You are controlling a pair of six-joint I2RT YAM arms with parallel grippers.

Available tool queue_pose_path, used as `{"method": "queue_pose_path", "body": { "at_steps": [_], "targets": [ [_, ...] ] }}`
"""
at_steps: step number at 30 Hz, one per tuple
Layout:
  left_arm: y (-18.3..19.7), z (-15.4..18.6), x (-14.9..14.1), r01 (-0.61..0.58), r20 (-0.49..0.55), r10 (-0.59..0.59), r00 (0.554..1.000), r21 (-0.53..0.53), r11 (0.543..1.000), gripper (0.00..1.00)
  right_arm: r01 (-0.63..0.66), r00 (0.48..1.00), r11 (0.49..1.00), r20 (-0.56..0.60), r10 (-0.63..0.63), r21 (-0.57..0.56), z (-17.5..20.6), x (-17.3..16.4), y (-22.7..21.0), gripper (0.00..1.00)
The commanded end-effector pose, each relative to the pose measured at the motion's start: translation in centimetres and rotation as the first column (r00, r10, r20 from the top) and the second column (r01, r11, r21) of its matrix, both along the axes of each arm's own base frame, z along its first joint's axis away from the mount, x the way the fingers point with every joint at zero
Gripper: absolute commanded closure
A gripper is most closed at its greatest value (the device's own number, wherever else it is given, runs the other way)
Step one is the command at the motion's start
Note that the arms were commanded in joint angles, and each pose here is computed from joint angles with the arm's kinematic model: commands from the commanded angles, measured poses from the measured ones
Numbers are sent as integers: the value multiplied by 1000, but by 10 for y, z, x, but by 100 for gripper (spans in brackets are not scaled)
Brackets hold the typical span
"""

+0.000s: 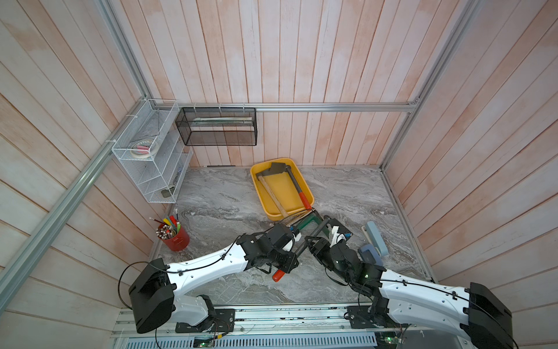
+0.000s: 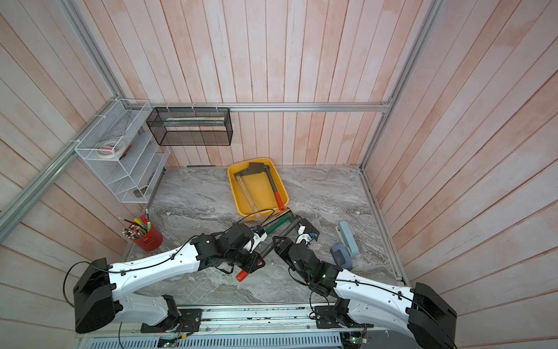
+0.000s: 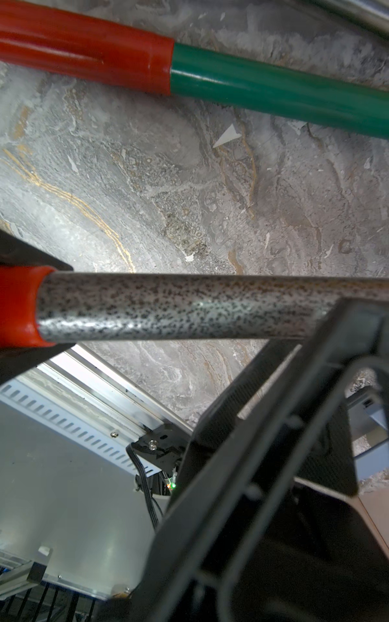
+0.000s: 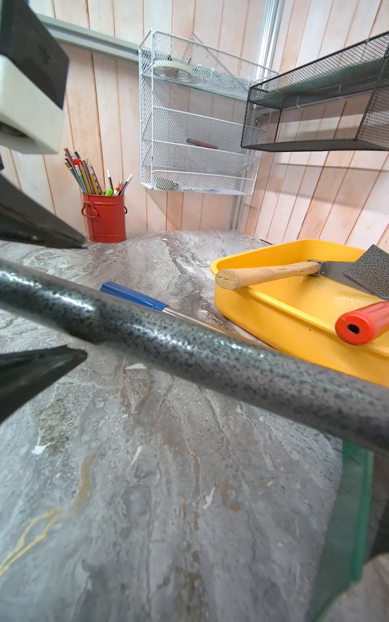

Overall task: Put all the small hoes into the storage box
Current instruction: Pick up the hoe from the center of the board.

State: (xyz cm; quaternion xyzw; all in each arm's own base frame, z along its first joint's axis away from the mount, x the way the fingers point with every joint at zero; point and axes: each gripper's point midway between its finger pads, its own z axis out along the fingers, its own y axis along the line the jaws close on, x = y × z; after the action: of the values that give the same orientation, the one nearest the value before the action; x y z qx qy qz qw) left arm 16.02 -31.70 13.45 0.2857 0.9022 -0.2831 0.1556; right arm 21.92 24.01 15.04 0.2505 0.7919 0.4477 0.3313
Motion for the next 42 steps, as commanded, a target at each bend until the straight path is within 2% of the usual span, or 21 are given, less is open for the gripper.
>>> {"method": "queue_pose_path", "body": {
  "at_steps": [1,6,11,20,31,38,42],
  "targets": [
    [-7,35,14,-7,104,18,994,-109,994,100,25,999,998,46,-23,-53,11,4,-10,46],
    [-2,45,18,-18,120,34,992,-129,992,100,27,997,994,73,-20,-106,19,3,-18,37],
    [9,53,36,-76,129,94,987,-138,988,100,32,996,991,89,-21,-129,23,2,-24,30],
    [21,58,56,-167,123,184,975,-131,977,100,51,993,986,115,-33,-157,29,2,-32,23],
    [23,65,76,-260,105,277,955,-149,954,100,51,993,978,113,-29,-202,29,5,-34,21],
    [21,81,89,-312,95,338,936,-219,925,100,55,993,949,120,-18,-312,33,12,-42,20],
    [24,84,100,-359,73,383,921,-228,905,100,55,992,945,127,-14,-322,37,15,-45,20]
  ]
}}
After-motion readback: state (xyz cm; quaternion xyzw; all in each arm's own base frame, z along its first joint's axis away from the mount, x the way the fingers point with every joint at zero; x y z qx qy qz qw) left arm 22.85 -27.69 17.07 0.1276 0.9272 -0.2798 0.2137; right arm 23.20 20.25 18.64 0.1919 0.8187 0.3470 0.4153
